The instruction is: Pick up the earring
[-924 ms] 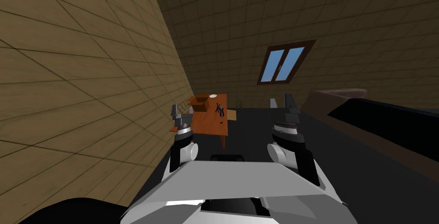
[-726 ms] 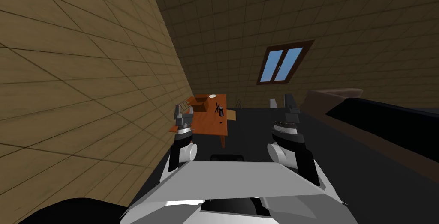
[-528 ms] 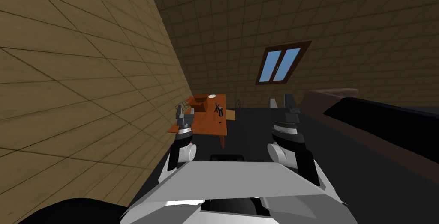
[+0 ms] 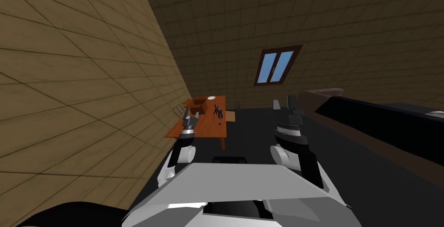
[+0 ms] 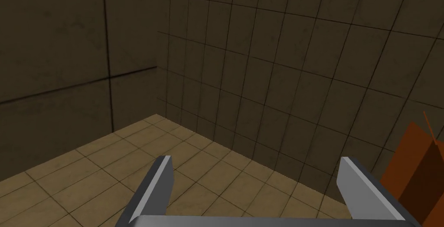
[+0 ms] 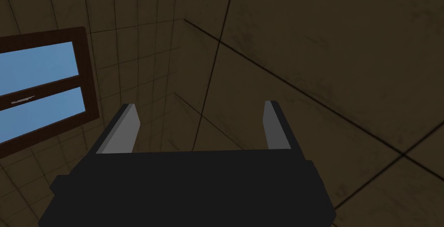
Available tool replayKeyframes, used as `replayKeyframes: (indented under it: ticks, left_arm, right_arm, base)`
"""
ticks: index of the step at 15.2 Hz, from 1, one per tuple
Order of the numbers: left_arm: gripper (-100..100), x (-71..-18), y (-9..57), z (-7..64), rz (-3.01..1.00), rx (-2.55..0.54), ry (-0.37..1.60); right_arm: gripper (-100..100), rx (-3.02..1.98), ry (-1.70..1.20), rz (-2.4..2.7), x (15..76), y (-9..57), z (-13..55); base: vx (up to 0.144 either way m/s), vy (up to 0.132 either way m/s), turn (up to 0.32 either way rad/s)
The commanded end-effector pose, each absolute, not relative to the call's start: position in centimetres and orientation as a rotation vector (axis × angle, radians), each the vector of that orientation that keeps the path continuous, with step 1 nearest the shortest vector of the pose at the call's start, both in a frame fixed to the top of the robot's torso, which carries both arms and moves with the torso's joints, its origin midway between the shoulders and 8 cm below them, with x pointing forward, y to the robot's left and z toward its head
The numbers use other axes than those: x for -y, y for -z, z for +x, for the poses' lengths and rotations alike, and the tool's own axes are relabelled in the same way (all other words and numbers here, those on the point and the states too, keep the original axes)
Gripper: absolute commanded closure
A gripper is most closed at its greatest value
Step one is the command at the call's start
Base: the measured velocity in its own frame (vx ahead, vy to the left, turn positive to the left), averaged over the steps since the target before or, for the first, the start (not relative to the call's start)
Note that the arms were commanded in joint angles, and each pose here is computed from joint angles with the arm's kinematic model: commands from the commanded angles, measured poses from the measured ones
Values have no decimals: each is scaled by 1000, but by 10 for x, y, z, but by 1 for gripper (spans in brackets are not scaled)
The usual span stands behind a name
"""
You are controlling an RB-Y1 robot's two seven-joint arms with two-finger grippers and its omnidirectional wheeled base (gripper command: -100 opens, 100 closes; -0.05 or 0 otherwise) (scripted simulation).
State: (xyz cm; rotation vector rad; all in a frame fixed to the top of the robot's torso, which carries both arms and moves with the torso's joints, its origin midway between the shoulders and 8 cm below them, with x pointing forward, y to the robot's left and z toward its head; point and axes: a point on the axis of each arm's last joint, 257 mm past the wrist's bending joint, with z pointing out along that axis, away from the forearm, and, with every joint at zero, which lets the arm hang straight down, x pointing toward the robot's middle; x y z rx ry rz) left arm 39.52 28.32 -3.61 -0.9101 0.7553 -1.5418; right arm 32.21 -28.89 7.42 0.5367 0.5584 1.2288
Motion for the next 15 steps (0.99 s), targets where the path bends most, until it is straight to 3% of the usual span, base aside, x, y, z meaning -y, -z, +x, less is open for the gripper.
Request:
replayKeyframes:
  ticks: [1,15]
  left_arm:
    - [-100,-287,56,404,-955,-807,1523]
    - [-100,-352,189,449,-1330,-1051,1342]
  right_arm:
    - [0,-558,-1229,537,289,-74,322]
    - [0,-558,-1229,537,289,-74,322]
  base:
    - [-6,-59,-124]
    - [2,-56,-129]
